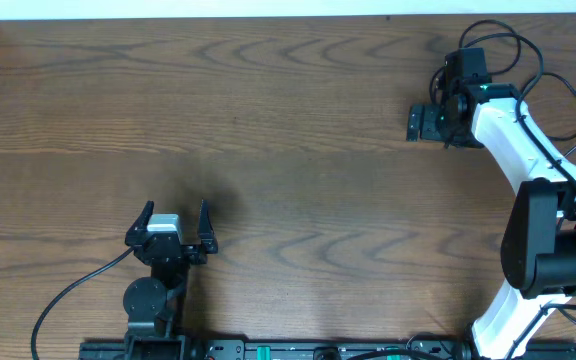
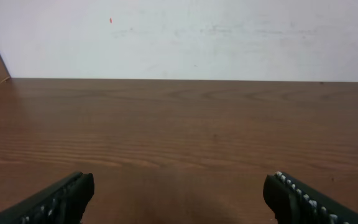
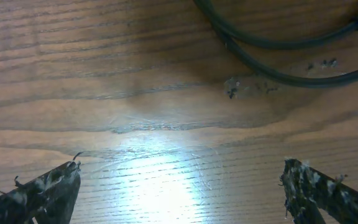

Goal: Untangle cables

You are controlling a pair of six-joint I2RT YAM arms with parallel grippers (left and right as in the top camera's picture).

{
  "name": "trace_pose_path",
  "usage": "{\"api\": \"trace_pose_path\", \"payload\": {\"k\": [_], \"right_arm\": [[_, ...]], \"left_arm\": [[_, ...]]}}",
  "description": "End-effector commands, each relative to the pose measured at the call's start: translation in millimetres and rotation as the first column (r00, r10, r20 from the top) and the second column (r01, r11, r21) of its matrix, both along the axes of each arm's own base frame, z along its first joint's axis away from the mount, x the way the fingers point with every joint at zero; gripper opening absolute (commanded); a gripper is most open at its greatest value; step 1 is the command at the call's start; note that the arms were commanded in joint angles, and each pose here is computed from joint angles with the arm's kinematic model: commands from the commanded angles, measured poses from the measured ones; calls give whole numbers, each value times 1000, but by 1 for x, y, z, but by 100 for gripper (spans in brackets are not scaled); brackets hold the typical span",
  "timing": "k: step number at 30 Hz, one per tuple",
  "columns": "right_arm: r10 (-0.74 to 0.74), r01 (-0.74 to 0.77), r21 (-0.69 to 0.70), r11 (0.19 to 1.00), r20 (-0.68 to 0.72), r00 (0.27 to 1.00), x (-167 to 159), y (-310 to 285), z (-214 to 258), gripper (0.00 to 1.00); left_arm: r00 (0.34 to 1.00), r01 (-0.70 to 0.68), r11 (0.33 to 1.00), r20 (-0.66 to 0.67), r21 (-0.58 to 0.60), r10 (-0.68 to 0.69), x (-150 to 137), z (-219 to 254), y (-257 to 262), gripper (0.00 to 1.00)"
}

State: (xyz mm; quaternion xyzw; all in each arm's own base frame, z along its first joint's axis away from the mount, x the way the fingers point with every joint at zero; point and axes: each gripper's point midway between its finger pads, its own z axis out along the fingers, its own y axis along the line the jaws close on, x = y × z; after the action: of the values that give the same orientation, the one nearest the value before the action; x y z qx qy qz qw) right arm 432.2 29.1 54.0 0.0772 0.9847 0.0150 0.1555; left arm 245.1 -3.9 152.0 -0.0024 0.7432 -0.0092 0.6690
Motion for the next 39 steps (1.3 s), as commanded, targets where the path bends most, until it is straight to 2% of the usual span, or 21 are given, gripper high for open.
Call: {"api": "trace_pose_path", "payload": {"k": [1,27,33,39], "right_arm": [[-11,11,5,1000,8,1000,3,0,2,99],[-7,7,5,1000,10,1000,3,2,3,99],[1,-2,11,1000,78,997,5,5,32,99],[26,-31,22,999,225,974,4,17,95,99]], "left_arm": [[997,-53,999,-53,-3,53,-1,-16,9,91],[997,-53,999,-53,-3,53,-1,-16,9,91],[997,-53,999,-53,-3,53,-1,-16,9,91],[997,-53,999,-53,-3,53,-1,-16,9,91]]}}
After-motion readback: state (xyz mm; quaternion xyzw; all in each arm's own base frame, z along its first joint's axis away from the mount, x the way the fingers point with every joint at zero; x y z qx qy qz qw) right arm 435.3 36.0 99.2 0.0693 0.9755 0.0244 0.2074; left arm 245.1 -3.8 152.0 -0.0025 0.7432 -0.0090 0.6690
